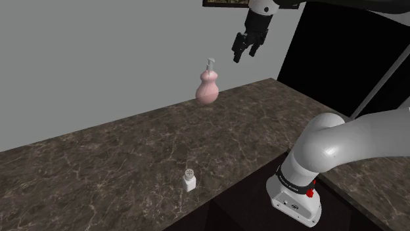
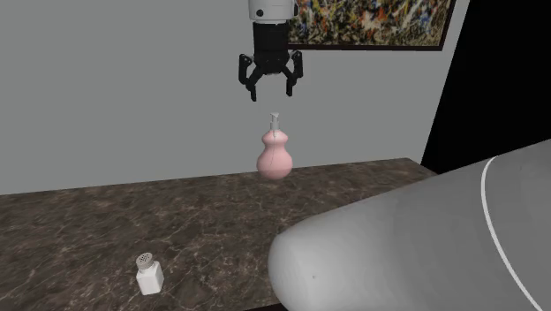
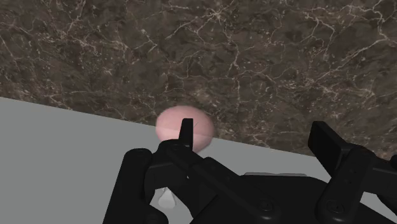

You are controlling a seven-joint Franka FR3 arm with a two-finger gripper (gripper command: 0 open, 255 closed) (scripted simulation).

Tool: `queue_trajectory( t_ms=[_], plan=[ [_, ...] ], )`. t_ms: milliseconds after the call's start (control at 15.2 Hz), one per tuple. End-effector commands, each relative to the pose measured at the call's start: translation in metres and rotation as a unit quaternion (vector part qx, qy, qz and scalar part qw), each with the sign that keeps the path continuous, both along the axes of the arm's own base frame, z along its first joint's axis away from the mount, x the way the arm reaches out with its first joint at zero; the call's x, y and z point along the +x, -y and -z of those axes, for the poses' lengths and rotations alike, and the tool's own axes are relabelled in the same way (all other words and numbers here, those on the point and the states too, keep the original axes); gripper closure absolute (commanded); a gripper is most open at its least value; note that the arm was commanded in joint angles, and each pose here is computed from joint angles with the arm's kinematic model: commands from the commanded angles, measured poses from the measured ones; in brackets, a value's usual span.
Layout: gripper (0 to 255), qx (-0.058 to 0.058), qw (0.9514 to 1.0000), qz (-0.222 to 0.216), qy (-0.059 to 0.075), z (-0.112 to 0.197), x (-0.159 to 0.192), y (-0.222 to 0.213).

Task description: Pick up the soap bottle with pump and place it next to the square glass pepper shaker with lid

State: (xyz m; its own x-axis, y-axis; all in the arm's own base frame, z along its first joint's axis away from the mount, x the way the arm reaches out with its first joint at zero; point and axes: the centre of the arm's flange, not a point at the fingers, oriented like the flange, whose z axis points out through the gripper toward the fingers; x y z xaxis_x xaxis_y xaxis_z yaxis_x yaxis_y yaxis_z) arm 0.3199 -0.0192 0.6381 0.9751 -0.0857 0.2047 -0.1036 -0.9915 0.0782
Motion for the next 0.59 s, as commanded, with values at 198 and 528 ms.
queue_trajectory(
  t_ms=[198,528],
  plan=[
    [0,0.004,1.0,-0.003,-0.002,0.011,0.033,0.021],
    [0,0.012,0.9999,-0.009,-0.005,0.03,0.089,0.054]
  ],
)
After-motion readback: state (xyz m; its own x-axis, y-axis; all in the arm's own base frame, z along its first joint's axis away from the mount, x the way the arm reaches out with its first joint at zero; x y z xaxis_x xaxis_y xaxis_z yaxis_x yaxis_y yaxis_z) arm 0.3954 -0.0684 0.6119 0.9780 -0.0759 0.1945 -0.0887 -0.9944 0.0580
